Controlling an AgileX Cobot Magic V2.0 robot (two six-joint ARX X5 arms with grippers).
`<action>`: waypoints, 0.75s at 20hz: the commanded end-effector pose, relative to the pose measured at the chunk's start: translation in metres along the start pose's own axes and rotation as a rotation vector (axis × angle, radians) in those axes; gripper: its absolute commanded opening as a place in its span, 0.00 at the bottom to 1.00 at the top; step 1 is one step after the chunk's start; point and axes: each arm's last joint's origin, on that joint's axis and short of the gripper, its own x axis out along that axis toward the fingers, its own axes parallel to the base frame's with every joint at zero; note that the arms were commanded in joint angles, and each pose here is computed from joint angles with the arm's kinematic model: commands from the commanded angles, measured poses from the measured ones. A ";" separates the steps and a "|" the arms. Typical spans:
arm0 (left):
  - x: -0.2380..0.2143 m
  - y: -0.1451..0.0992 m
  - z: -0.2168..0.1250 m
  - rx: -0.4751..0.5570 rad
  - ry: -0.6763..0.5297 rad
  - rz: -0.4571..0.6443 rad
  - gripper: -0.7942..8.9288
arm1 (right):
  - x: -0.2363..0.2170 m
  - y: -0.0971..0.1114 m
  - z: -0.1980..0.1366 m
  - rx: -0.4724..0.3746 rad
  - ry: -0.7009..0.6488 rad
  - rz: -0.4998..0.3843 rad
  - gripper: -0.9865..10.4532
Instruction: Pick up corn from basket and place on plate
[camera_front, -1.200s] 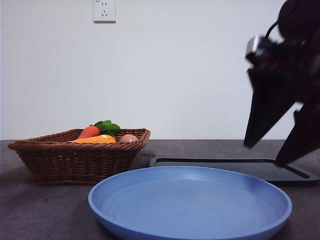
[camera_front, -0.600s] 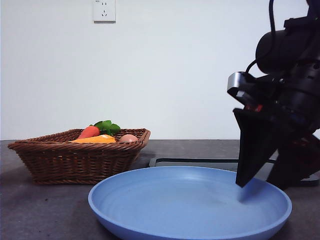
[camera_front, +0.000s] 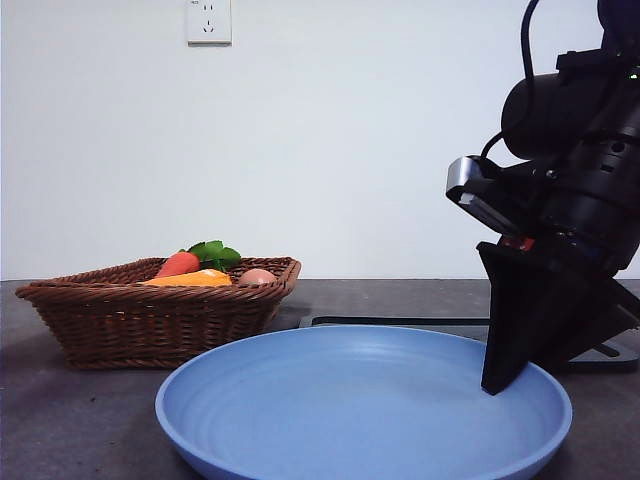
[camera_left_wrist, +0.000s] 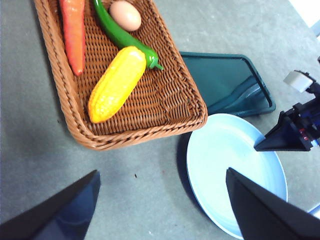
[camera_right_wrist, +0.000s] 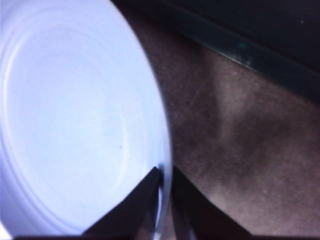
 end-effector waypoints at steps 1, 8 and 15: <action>0.002 -0.001 0.008 0.006 0.003 -0.010 0.50 | -0.002 0.001 0.003 0.004 -0.008 -0.008 0.09; 0.019 -0.003 0.033 0.074 0.051 0.013 0.50 | -0.027 0.013 -0.004 -0.017 -0.059 -0.003 0.09; 0.072 -0.018 0.079 0.291 0.139 0.114 0.50 | -0.080 0.037 -0.028 -0.060 -0.186 0.004 0.09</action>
